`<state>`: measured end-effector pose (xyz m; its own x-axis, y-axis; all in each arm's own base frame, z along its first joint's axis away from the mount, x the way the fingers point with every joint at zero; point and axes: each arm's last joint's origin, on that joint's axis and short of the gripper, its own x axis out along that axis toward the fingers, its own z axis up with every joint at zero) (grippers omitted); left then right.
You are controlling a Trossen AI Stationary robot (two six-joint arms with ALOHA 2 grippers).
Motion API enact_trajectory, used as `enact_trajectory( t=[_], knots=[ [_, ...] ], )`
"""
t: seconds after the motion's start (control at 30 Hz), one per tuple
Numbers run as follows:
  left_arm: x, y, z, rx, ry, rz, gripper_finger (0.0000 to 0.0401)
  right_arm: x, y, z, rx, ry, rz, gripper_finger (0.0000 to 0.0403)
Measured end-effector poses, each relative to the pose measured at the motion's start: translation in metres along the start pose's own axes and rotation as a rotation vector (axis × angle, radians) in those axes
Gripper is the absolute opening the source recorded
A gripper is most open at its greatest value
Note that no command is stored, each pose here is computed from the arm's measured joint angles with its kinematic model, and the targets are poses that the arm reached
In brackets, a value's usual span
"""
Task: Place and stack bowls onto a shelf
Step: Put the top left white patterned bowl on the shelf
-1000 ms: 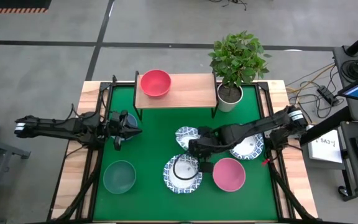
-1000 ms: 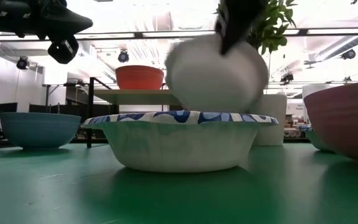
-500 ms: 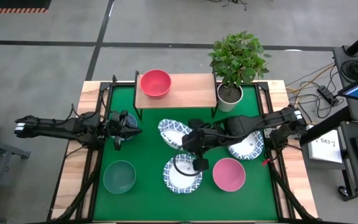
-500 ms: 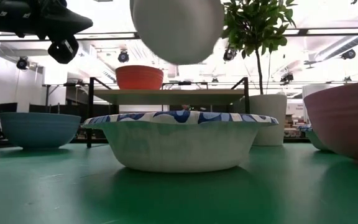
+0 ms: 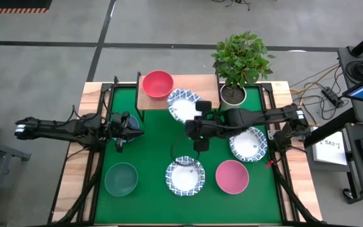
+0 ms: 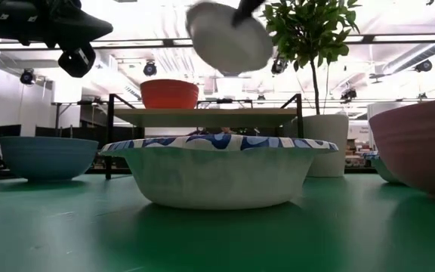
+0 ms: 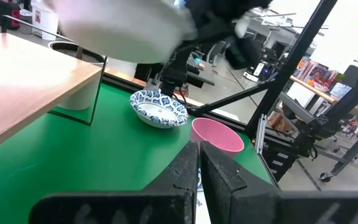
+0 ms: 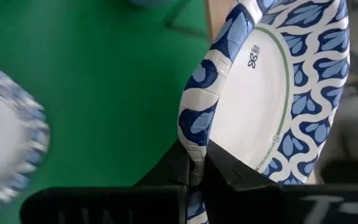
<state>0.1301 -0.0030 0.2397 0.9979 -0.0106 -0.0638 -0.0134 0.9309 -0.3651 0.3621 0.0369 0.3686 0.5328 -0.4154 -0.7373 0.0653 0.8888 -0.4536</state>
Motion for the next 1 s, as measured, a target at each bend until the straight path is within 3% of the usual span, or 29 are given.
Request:
enact_trajectory(
  t=[0.2, 0.37, 0.67, 1.0],
  knots=[
    [0.000, 0.000, 0.000, 0.000, 0.000, 0.000, 0.0000, 0.025, -0.016, -0.008, -0.034, 0.116, -0.117, 0.0012],
    [0.001, 0.000, -0.001, 0.000, 0.007, 0.002, 0.0000, 0.040, -0.025, -0.015, -0.011, 0.148, -0.140, 0.0012],
    [0.001, 0.000, -0.001, -0.004, 0.006, 0.002, 0.0000, 0.061, -0.024, -0.032, 0.048, 0.240, -0.253, 0.0012],
    [0.001, 0.000, 0.000, -0.008, 0.005, 0.001, 0.0000, 0.067, -0.024, -0.038, 0.035, 0.265, -0.258, 0.0012]
  ],
)
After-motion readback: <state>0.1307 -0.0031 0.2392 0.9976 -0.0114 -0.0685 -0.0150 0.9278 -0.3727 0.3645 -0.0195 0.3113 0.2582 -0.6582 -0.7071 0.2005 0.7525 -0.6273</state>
